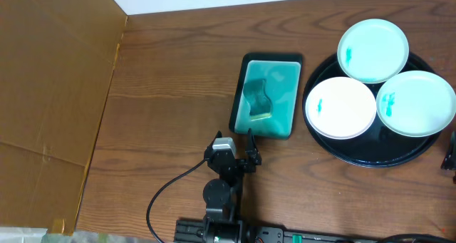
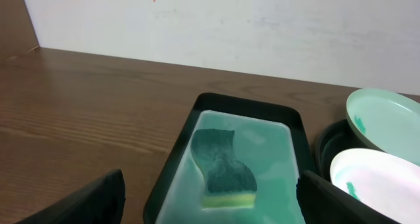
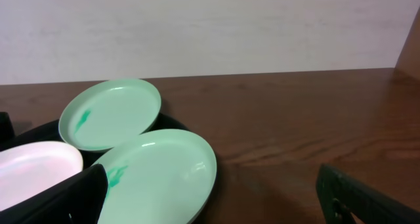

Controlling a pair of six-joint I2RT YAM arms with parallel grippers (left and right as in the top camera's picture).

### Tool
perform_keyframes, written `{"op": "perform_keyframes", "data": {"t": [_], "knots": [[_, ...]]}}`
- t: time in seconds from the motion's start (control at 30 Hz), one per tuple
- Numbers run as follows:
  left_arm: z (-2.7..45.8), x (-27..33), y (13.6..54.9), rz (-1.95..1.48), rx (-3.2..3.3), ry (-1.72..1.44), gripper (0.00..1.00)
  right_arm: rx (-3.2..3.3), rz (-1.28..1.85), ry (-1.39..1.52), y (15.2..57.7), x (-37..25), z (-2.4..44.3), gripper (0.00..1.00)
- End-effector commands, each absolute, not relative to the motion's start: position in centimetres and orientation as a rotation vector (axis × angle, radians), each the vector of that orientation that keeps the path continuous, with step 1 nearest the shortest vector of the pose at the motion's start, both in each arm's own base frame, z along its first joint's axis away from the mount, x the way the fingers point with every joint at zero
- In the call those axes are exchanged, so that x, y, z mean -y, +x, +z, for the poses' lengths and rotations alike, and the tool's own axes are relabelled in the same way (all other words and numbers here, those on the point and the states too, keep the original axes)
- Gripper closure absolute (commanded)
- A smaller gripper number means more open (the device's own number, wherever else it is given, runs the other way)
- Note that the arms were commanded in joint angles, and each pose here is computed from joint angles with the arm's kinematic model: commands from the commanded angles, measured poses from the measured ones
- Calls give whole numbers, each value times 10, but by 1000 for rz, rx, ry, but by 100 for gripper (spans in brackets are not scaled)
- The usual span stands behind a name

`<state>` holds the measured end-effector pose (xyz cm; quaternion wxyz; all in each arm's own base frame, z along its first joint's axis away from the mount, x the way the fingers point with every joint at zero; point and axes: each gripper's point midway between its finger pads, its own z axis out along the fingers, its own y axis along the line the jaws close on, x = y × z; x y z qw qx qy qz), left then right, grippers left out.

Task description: Clean dirty plates on tray and stack at the side

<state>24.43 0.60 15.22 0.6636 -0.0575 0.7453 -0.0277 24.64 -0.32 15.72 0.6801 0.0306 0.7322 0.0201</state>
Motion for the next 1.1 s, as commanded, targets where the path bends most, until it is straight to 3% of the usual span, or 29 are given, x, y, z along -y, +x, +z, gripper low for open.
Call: {"op": "perform_keyframes", "data": {"t": [0.0, 0.43, 0.87, 1.07], "knots": [[134, -13, 244, -30, -1730, -165, 16, -1648, 28, 72, 246, 6, 156, 1], [148, 1, 246, -149, -1676, -149, 16, -1648, 28, 72, 246, 6, 156, 1], [259, 28, 233, -251, -1285, 31, 16, -1648, 28, 72, 246, 6, 156, 1], [264, 24, 262, -230, -1607, -7, 16, -1648, 28, 72, 246, 6, 156, 1]]}}
